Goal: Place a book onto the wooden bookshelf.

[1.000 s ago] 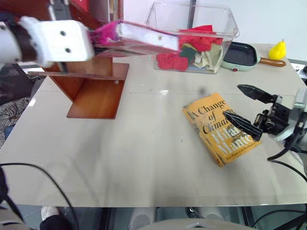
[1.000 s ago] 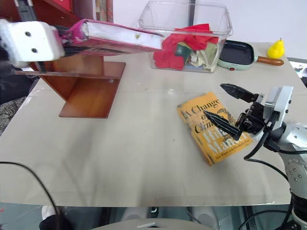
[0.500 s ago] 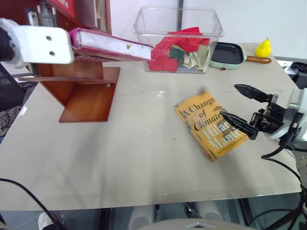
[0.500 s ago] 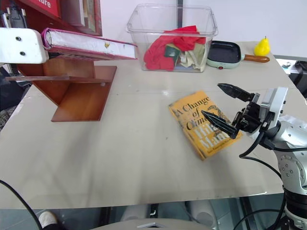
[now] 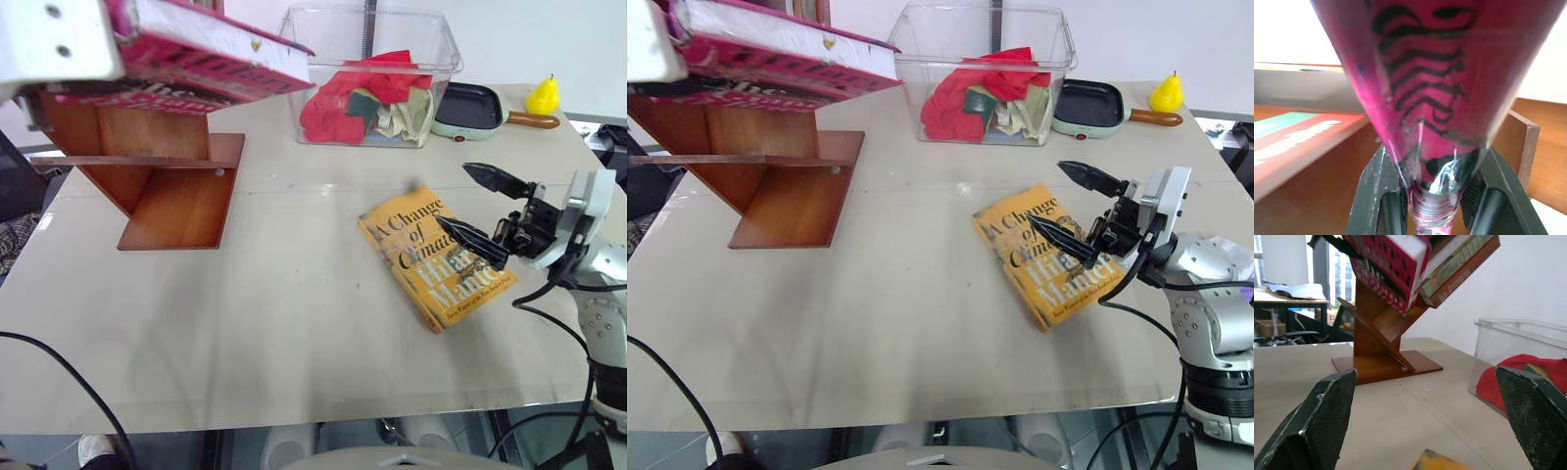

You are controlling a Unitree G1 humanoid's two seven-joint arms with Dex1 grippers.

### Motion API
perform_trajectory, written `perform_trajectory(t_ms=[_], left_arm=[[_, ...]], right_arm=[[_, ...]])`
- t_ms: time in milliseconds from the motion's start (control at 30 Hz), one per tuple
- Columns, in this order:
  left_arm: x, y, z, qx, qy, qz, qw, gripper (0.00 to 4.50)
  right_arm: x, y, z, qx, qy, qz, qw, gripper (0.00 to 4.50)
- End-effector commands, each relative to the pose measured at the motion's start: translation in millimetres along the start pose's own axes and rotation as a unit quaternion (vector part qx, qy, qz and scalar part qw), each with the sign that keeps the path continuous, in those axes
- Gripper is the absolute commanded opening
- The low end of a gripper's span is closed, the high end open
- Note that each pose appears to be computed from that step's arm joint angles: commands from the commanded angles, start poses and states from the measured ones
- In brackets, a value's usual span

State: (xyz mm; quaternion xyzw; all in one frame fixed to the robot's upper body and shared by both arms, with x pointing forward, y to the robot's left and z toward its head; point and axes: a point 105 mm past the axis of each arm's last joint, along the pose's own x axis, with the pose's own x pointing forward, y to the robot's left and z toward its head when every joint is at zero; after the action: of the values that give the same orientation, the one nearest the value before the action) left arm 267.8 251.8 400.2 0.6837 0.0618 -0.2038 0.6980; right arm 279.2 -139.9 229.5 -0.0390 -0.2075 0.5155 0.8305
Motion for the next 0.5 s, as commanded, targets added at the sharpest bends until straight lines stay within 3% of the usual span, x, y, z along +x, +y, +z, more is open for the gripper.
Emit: perform_trajectory(t_ms=[33,167,267,500], left_arm=[[-27.2,10.0,-17.6,0.008,0.058,0.028,0.998,0.77],[-24.9,1.8,-45.1,0.009,0.123,0.018,0.992,0.77],[-1.5,-20.6,-65.7,0.000,0.152,-0.005,0.988,0.77],[24.8,-42.0,-79.5,-0.035,0.174,-0.007,0.984,0.77]], right_arm=[[2.3,-1.0,6.7,-0.016,-0.013,0.017,1.000,4.50],[1.5,-3.3,7.3,-0.019,-0.010,0.022,1.000,4.50],[-1.6,-0.9,10.1,-0.022,-0.008,0.022,0.999,4.50],[-11.2,4.9,24.4,-0.039,-0.008,0.010,0.999,4.50]])
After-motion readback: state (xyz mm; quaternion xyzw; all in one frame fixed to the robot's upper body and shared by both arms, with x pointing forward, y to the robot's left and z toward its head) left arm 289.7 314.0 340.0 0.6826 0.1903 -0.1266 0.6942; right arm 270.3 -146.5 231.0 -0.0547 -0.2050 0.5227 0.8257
